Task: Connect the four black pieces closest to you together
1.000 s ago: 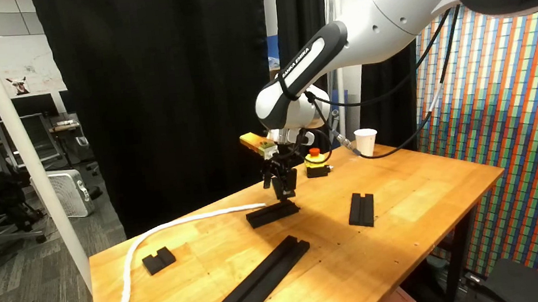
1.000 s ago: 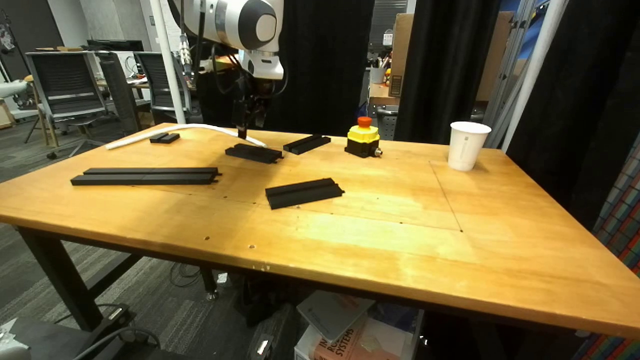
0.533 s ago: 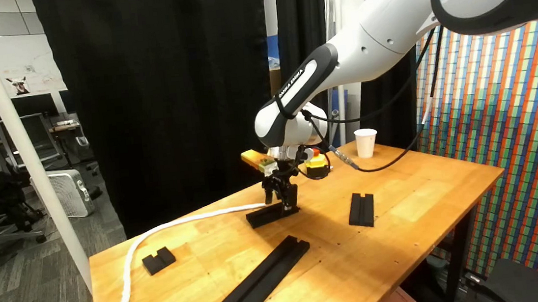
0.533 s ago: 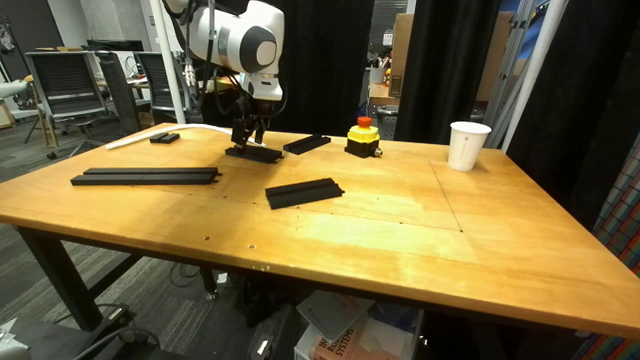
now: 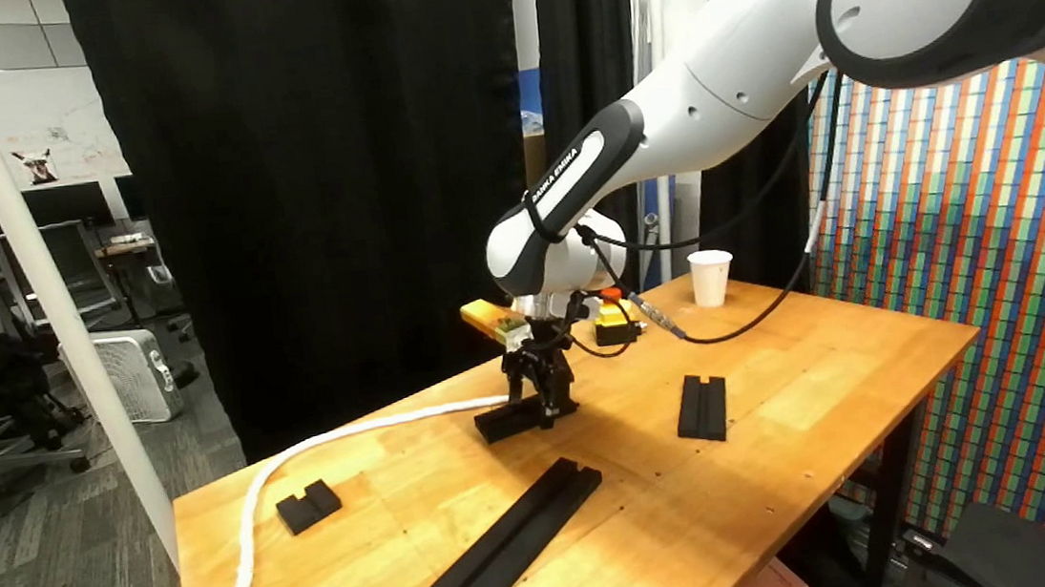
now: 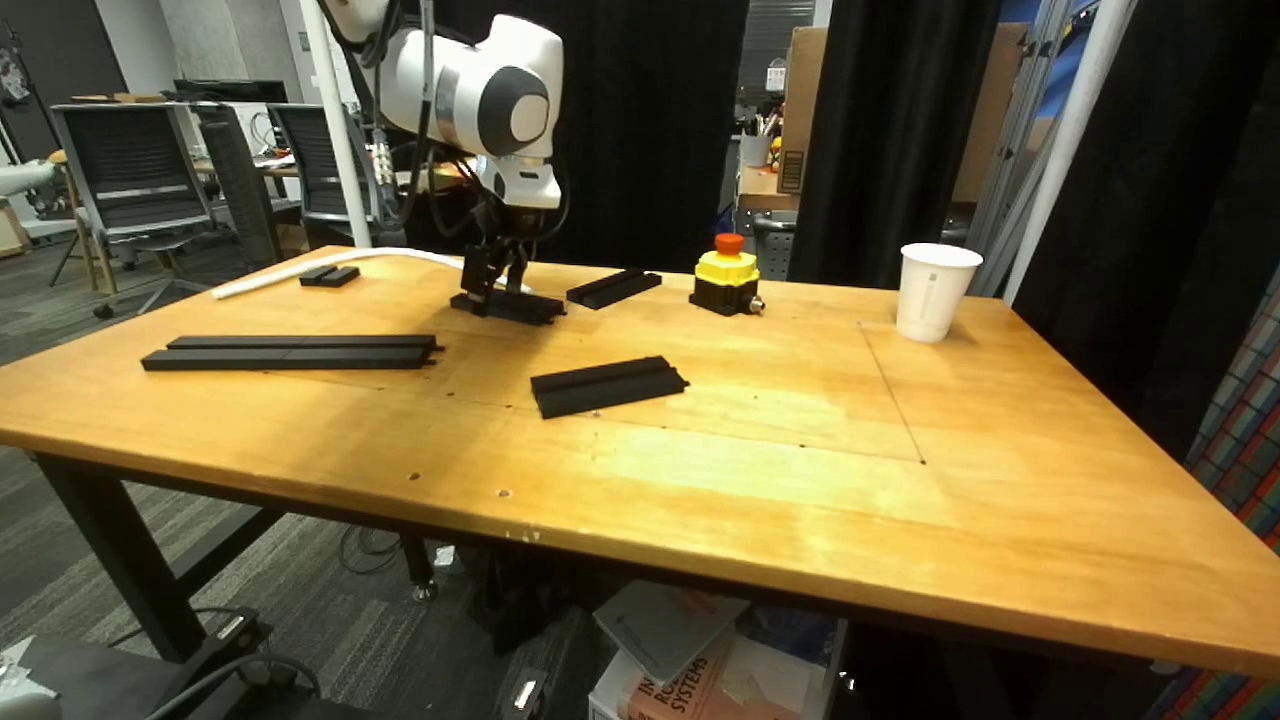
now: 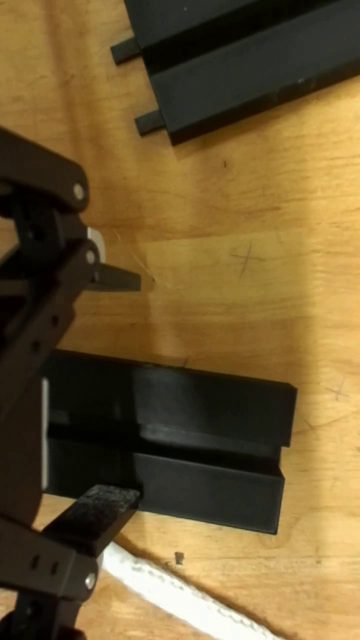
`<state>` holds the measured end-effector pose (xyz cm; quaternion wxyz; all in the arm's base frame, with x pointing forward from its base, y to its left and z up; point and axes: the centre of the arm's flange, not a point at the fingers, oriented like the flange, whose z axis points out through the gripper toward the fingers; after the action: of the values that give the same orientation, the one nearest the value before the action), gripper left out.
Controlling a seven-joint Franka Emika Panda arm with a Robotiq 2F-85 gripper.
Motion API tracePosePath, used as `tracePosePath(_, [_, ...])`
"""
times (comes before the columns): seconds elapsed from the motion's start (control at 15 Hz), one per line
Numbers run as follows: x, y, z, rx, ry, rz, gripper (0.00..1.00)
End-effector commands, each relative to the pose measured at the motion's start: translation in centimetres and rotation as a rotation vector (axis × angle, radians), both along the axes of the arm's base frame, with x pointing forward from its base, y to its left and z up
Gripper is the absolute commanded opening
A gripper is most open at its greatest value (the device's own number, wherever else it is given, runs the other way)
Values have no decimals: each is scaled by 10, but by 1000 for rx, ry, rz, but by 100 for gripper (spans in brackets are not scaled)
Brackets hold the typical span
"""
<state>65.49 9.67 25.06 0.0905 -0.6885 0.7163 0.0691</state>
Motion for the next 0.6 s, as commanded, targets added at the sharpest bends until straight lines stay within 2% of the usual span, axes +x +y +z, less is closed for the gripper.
tracePosePath(0.0, [10,1,9,-22,-17,13,100])
tracePosePath(0.53, [13,-12,11,-33,-25,7,100])
